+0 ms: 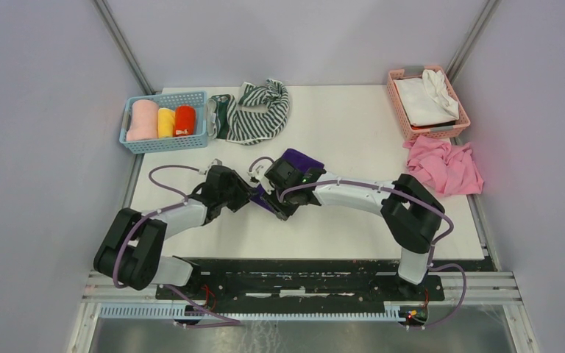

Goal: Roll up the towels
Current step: Roll the towel at the center of the board.

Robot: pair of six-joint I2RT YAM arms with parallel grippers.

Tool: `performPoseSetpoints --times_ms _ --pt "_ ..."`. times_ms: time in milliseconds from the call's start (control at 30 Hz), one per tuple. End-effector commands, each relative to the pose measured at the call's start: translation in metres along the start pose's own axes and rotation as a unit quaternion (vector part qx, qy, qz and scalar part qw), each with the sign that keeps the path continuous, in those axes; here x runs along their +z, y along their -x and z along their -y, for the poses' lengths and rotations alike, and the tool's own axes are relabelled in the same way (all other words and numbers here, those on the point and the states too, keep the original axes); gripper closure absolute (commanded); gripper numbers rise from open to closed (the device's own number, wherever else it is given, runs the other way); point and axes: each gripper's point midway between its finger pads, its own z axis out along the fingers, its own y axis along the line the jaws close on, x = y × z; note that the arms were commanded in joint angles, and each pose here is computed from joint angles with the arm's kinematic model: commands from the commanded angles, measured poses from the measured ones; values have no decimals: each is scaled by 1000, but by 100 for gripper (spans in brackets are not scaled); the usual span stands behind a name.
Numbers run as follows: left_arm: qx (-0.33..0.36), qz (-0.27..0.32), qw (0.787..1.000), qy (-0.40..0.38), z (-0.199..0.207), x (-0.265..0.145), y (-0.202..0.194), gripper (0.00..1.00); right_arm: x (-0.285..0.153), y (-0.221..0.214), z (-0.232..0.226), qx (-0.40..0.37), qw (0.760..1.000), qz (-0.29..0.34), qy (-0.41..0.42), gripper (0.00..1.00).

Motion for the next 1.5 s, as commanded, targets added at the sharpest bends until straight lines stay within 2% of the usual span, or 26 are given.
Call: performPoseSetpoints --times_ms 0,267,600,700,767,900,967,1133,1300,1467 --pt "11 -37 994 100 -52 1 -25 45 1 9 11 -18 999 16 -31 56" --pt "24 -52 993 105 -48 7 -28 45 19 -11 15 -46 998 -13 -50 50" --pt "43 -67 988 132 -56 14 -32 46 38 -47 31 -78 988 -76 -113 51" --pt "50 -64 986 142 -57 10 -29 46 37 -53 27 -72 988 -89 -104 62" --pt "51 -54 987 142 -55 4 -24 46 33 -52 17 -61 991 -88 -78 78" --pt "50 -15 991 124 -42 -16 -8 42 20 -39 -17 -14 998 -62 17 98" --pt "47 1 992 115 -37 -29 -1 39 12 -28 -34 28 995 -44 80 99" --pt "35 32 997 69 -16 -61 10 29 -3 -3 -58 150 963 -20 225 99" --pt "23 31 998 42 -11 -83 6 24 -7 14 -46 272 911 -3 311 99" --pt "8 13 1000 2 -4 -83 -5 23 -2 20 -36 338 869 5 362 99"
